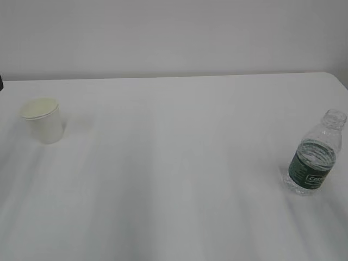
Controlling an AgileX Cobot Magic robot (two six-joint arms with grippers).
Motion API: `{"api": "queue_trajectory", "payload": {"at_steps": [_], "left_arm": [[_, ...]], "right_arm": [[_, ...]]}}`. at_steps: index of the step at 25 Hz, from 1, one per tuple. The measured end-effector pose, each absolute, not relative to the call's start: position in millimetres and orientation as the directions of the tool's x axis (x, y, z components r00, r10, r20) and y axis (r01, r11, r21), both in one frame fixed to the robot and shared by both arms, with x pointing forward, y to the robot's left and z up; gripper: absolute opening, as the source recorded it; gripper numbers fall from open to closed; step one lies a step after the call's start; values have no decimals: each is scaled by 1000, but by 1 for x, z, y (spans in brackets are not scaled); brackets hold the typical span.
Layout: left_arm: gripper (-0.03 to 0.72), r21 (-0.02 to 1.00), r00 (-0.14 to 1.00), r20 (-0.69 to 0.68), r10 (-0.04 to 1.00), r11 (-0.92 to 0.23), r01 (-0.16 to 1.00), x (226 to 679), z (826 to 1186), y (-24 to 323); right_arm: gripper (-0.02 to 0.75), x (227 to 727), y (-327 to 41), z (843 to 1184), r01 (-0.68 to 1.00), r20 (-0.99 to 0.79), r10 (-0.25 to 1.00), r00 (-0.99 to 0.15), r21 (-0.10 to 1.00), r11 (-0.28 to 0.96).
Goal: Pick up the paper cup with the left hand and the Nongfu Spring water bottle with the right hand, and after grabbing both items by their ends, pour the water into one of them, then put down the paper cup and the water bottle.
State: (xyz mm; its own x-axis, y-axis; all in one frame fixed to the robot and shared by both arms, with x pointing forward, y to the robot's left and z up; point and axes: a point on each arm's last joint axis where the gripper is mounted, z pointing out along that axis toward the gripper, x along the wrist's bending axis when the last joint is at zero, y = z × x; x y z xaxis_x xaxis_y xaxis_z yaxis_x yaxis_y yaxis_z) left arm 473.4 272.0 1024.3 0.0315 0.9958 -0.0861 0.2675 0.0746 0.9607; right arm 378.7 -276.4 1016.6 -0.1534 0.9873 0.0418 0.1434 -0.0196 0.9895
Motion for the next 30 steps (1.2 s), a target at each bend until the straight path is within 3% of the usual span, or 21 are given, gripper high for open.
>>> {"api": "queue_trajectory", "payload": {"at_steps": [7, 14, 22, 26, 30], "left_arm": [[472, 972, 95, -60, 994, 37, 232, 468, 1004, 253], [467, 977, 55, -68, 996, 56, 204, 454, 982, 256], [455, 976, 62, -1, 998, -13, 216, 456, 951, 256], [452, 977, 87, 10, 996, -28, 210, 453, 926, 255], [452, 939, 112, 20, 994, -57, 338, 448, 892, 254]], "right_arm": [[573, 380, -279, 987, 155, 96, 988, -119, 985, -77], [573, 387, -279, 969, 175, 98, 990, -105, 981, -79], [573, 394, -279, 948, 114, 86, 991, -98, 991, -75], [573, 402, -278, 926, 209, 77, 993, -86, 976, -58], [573, 404, -278, 902, 346, 65, 995, -72, 937, -37]]}}
